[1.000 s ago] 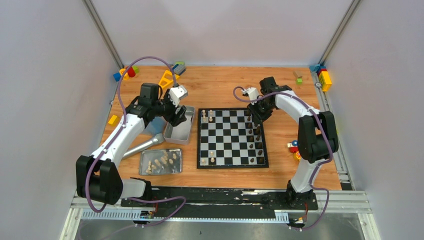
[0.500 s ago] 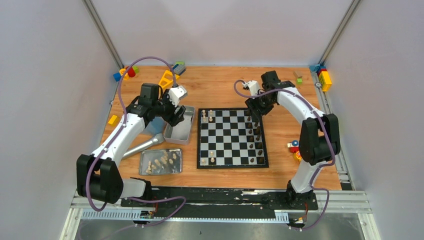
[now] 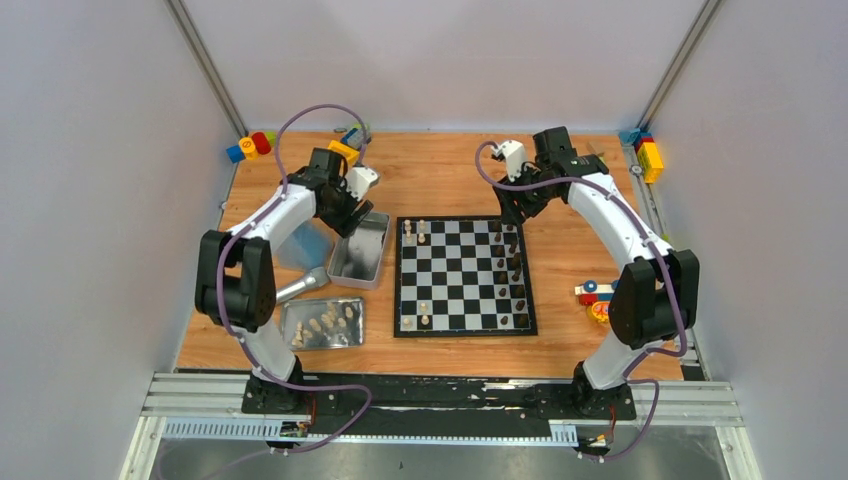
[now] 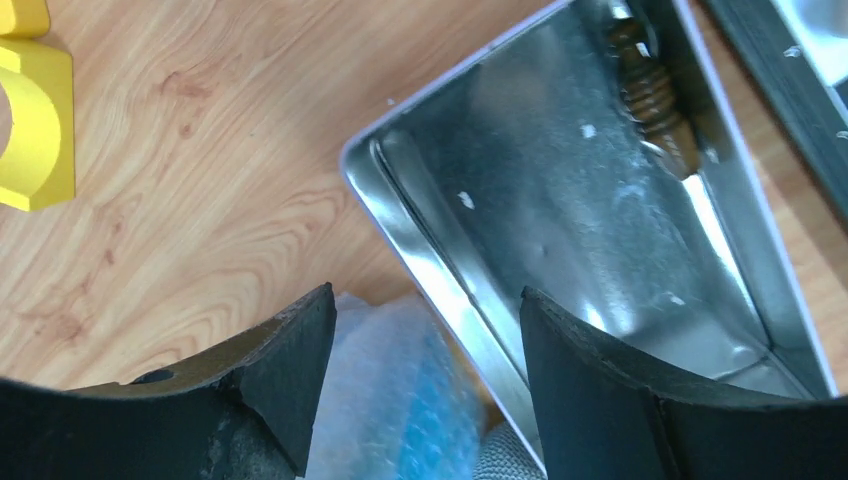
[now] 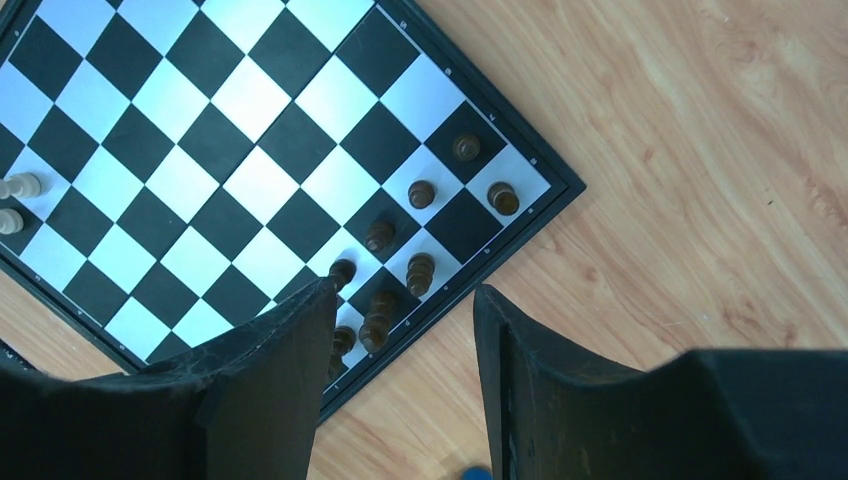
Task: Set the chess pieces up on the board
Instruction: Adjust the storage box at the center of the board.
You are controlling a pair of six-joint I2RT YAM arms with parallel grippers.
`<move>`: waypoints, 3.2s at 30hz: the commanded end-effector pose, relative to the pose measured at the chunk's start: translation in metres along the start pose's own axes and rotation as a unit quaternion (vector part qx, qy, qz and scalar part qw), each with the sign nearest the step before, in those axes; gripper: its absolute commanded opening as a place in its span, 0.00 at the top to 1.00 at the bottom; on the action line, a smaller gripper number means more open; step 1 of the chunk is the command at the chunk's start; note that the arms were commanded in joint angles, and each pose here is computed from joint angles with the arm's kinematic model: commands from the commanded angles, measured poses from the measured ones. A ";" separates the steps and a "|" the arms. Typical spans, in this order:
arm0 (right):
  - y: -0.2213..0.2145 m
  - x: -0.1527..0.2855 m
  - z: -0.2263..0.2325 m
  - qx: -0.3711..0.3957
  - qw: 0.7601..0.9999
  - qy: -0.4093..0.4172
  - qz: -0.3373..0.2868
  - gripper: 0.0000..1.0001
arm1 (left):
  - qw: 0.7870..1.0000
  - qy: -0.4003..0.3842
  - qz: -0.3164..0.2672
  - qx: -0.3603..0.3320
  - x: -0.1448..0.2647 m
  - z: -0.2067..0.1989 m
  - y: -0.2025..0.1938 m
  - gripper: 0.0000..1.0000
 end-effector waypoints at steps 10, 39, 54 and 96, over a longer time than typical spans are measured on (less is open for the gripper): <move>-0.014 0.006 0.015 -0.001 1.000 0.013 -0.006 0.49 | 0.992 -0.036 0.108 -0.053 -0.018 0.017 -0.005 0.57; -0.020 0.002 0.020 -0.015 1.000 0.020 -0.004 0.51 | 0.936 -0.045 0.086 -0.337 -0.028 0.041 0.021 1.00; -0.026 -0.002 0.021 -0.017 1.000 0.025 0.002 0.51 | 0.877 -0.061 0.048 -0.474 -0.022 -0.019 0.030 0.78; -0.033 -0.003 0.036 -0.022 0.998 0.054 -0.006 0.52 | 0.983 0.033 0.157 0.090 0.031 0.033 -0.111 0.45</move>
Point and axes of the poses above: each gripper's point midway between its finger pads, its own x axis back along the fingers, its own z axis along the line the jaws close on, y = z × x, the point moved 2 cm from there along x, back along the fingers, and after that the axes turned 3 degrees about x, right-handed, at the moved point
